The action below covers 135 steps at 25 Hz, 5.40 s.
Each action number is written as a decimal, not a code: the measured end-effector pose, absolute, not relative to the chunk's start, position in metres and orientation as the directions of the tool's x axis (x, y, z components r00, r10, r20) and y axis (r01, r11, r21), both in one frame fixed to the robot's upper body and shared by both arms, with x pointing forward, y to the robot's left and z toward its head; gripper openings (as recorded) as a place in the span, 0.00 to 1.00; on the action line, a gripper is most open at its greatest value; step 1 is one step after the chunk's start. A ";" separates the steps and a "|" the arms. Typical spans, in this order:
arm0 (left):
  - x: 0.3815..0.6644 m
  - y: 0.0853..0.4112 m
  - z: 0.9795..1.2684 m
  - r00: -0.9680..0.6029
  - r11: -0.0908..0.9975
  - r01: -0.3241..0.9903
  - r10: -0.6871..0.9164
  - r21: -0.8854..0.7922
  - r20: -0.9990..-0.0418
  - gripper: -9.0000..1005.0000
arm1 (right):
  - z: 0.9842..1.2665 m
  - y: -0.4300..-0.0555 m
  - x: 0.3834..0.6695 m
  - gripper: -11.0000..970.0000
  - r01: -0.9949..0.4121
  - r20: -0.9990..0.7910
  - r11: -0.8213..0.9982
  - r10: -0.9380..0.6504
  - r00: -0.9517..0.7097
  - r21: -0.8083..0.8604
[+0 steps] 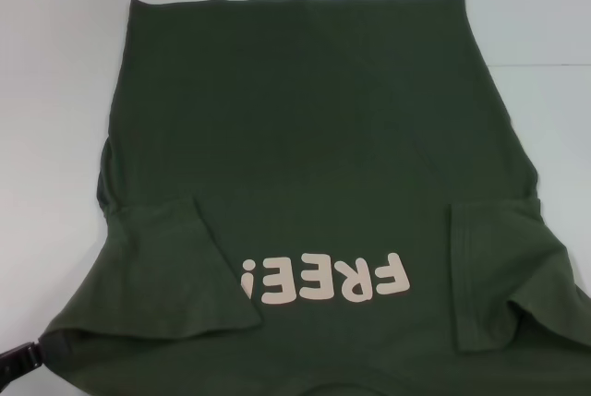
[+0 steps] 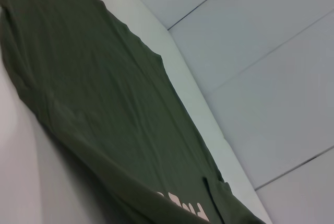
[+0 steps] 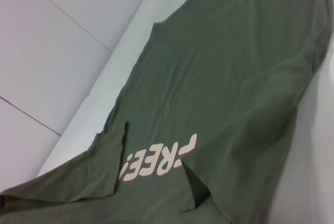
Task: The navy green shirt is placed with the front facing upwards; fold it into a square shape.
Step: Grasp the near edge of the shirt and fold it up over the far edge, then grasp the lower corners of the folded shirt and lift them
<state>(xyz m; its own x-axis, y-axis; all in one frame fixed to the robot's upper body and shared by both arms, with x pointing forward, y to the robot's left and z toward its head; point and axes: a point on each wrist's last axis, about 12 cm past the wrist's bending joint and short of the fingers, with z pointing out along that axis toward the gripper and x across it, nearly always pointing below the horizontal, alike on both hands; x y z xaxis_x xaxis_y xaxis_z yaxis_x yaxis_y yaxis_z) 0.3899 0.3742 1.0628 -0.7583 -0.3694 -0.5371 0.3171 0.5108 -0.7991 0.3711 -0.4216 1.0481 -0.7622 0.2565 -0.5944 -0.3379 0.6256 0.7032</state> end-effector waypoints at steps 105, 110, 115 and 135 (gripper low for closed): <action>0.554 0.334 1.077 -0.349 0.847 0.430 -0.163 -0.312 -0.923 0.74 | 1.108 -0.324 0.593 0.74 -0.479 -0.792 0.686 0.242 -0.561 0.548; 0.544 0.340 1.063 -0.393 0.879 0.432 -0.017 -0.201 -0.919 0.74 | 1.099 -0.331 0.582 0.74 -0.451 -0.773 0.687 0.263 -0.578 0.571; 0.539 0.338 1.049 -0.417 0.878 0.468 0.119 -0.101 -0.901 0.74 | 1.096 -0.329 0.579 0.74 -0.436 -0.753 0.672 0.286 -0.593 0.599; 0.559 0.309 1.038 -0.425 0.836 0.547 0.327 0.048 -0.844 0.69 | 1.089 -0.328 0.576 0.74 -0.407 -0.737 0.673 0.315 -0.598 0.617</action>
<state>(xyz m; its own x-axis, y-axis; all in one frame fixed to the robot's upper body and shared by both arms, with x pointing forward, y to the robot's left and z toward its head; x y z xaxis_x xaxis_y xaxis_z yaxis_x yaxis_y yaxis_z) 0.5590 0.3092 1.0375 -0.4252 0.3267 -0.8441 0.5471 0.8357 0.0478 0.5756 -0.3276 1.0893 -0.5977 0.3146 -0.7374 -0.4069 0.6735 0.6171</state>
